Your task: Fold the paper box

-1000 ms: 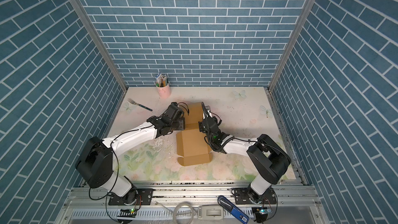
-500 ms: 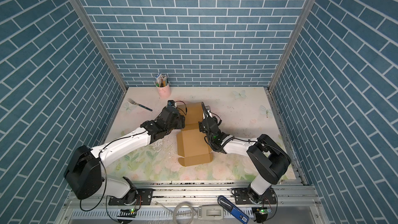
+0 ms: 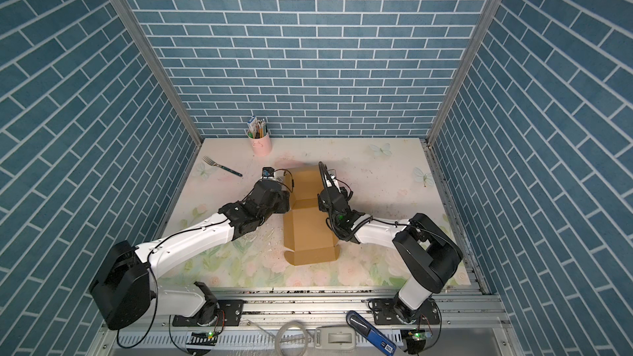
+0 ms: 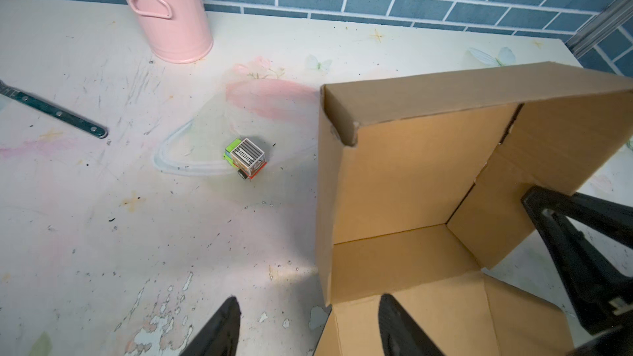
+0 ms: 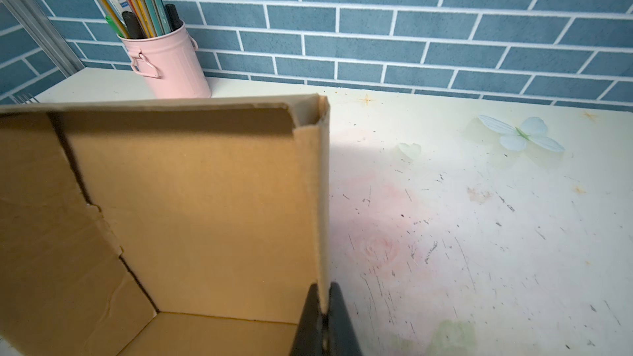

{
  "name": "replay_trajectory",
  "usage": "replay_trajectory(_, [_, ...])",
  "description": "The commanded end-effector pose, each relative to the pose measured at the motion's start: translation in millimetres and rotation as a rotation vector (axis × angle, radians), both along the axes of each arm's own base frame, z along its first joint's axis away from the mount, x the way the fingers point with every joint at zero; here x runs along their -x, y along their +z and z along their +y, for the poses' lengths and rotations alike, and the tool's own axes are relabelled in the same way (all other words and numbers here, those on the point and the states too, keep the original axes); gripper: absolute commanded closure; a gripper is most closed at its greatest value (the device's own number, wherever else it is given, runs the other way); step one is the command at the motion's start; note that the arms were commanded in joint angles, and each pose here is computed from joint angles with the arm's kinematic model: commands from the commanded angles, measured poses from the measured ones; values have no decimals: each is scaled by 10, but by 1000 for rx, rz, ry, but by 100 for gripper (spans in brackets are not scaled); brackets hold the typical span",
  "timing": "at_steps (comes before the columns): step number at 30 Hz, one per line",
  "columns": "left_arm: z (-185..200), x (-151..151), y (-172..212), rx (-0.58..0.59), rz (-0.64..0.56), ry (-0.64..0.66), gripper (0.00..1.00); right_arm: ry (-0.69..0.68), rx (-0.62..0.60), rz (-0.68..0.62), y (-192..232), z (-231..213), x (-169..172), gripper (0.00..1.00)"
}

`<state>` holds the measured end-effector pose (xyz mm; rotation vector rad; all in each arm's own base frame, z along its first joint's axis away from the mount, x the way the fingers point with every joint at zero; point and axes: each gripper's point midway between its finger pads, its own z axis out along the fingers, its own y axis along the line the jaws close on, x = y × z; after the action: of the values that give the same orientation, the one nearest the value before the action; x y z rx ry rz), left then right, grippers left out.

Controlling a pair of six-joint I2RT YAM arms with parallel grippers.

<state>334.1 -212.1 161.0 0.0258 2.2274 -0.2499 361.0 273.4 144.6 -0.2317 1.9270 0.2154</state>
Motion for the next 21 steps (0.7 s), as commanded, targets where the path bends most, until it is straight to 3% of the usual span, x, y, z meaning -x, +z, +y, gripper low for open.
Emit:
replay_trajectory(1, [-57, -66, -54, -21, -18, 13, 36, -48, -72, -22, 255, -11, -39, 100])
replay_trajectory(21, [-275, -445, -359, -100, -29, 36, 55, -50, -70, -18, 248, -18, -44, 100])
